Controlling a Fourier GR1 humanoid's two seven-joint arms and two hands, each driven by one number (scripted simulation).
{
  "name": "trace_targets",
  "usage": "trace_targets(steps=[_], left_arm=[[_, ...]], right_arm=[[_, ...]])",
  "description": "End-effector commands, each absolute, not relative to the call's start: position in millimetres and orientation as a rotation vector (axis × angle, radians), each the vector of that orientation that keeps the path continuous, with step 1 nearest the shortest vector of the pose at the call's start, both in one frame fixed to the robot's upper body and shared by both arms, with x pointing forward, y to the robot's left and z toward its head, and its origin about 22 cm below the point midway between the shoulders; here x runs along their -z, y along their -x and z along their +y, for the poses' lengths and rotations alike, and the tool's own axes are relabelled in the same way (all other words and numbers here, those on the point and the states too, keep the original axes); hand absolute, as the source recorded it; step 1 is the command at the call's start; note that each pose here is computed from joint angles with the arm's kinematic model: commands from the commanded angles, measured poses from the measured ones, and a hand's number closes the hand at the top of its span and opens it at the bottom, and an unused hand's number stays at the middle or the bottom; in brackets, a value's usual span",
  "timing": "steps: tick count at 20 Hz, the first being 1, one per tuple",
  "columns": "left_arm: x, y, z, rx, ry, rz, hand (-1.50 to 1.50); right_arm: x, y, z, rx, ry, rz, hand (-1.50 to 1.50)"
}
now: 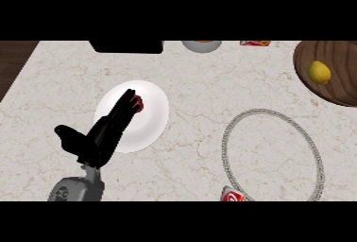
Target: Pick the lemon from the placemat and place it in the bowl
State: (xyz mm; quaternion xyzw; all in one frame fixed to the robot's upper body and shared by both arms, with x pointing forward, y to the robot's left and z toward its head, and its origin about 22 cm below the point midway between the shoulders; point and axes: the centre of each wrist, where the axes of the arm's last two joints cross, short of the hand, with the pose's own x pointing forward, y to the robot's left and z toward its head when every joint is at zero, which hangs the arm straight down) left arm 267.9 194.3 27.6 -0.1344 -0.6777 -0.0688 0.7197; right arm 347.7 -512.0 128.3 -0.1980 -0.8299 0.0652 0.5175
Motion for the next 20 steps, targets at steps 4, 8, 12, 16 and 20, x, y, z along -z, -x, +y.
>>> trace_targets(steps=[4,8,12,16,20], left_arm=[[-27,-269,201,0.121,0.257,-1.503,0.0],[-22,-260,209,0.072,0.232,-1.486,0.0],[-25,-250,228,0.062,0.213,-1.475,0.0],[-17,-251,232,0.042,0.184,-1.477,0.0],[-15,-251,229,0.032,0.205,-1.466,0.0]], right_arm=[[-126,-282,-570,-0.061,0.28,-2.153,-1.5],[-112,-230,-599,-0.066,0.257,-2.158,-1.5],[-93,-191,-610,-0.101,0.294,-2.149,1.5],[-68,-159,-612,-0.106,0.252,-2.071,1.5],[-32,-130,-602,-0.169,0.221,-1.948,1.5]])
